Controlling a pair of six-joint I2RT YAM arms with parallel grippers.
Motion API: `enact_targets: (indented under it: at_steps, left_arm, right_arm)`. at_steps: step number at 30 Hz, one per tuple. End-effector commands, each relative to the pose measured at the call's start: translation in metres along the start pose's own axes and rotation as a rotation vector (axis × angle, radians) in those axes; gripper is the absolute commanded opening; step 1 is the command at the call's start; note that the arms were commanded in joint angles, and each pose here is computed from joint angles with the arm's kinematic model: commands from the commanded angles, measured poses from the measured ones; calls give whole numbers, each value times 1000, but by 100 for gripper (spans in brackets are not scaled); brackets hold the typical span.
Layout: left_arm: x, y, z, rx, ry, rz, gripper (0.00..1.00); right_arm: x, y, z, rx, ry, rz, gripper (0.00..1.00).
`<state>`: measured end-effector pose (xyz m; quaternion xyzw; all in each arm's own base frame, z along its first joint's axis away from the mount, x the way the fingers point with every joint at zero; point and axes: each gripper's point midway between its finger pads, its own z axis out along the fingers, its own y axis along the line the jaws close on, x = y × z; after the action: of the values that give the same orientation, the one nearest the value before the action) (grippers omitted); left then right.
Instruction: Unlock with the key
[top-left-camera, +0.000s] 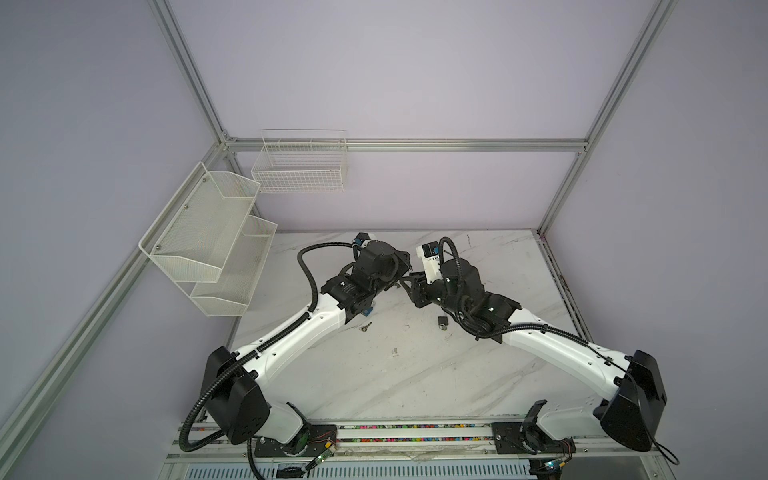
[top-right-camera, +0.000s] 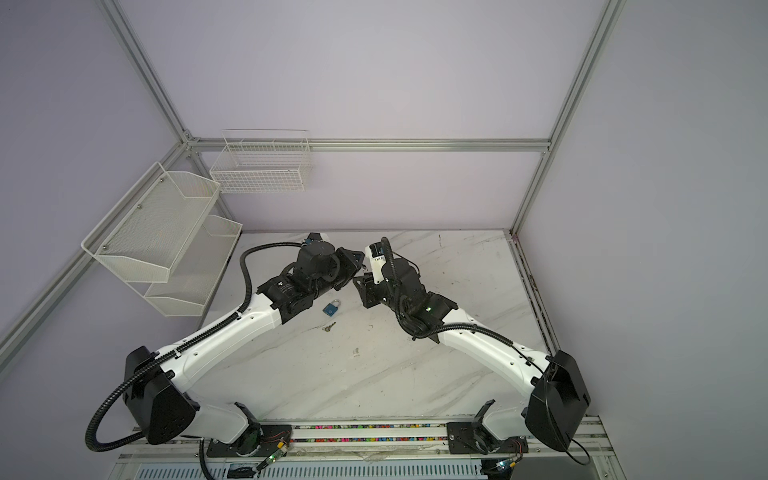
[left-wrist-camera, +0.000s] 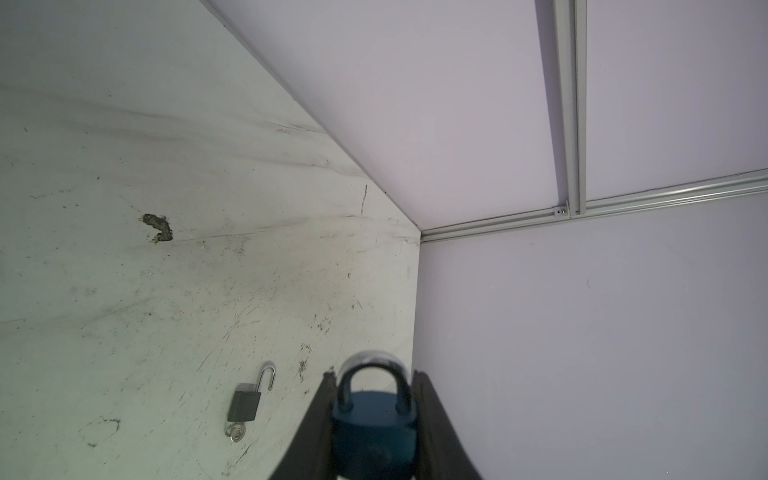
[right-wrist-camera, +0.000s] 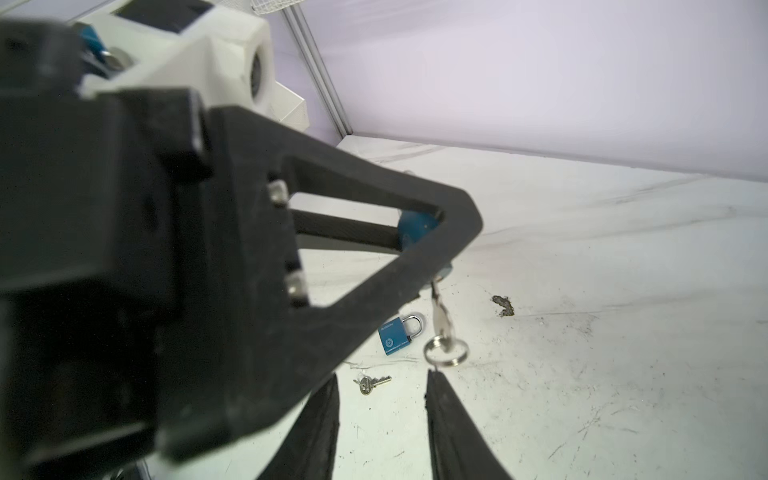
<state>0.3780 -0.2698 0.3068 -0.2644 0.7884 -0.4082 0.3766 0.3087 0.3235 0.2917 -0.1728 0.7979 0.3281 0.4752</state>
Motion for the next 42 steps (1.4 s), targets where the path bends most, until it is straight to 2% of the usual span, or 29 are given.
enact_targets:
  at_steps: [1,8,12,23,27,42]
  left_arm:
    - [-19,-33,-25,122,-52,-3,7]
    - [-20,-38,-28,151,-53,-2,6]
    - [-20,-38,-28,150,-52,0,6]
    - [-19,-41,-29,154,-48,16,5]
    - [-19,-42,-29,155,-49,16,5]
    - [-17,-43,-28,156,-46,25,5]
  right_arm:
    - [-10,1,-18,-69,-15,44,43]
    - [-18,-12,-27,-200,-10,81,41]
    - [-30,3,-30,-312,-43,72,37]
    - [-62,-1,-26,-269,-149,95,26]
    - [-59,0,-17,-282,-118,100,23]
    - [-66,6,-9,-292,-115,120,24]
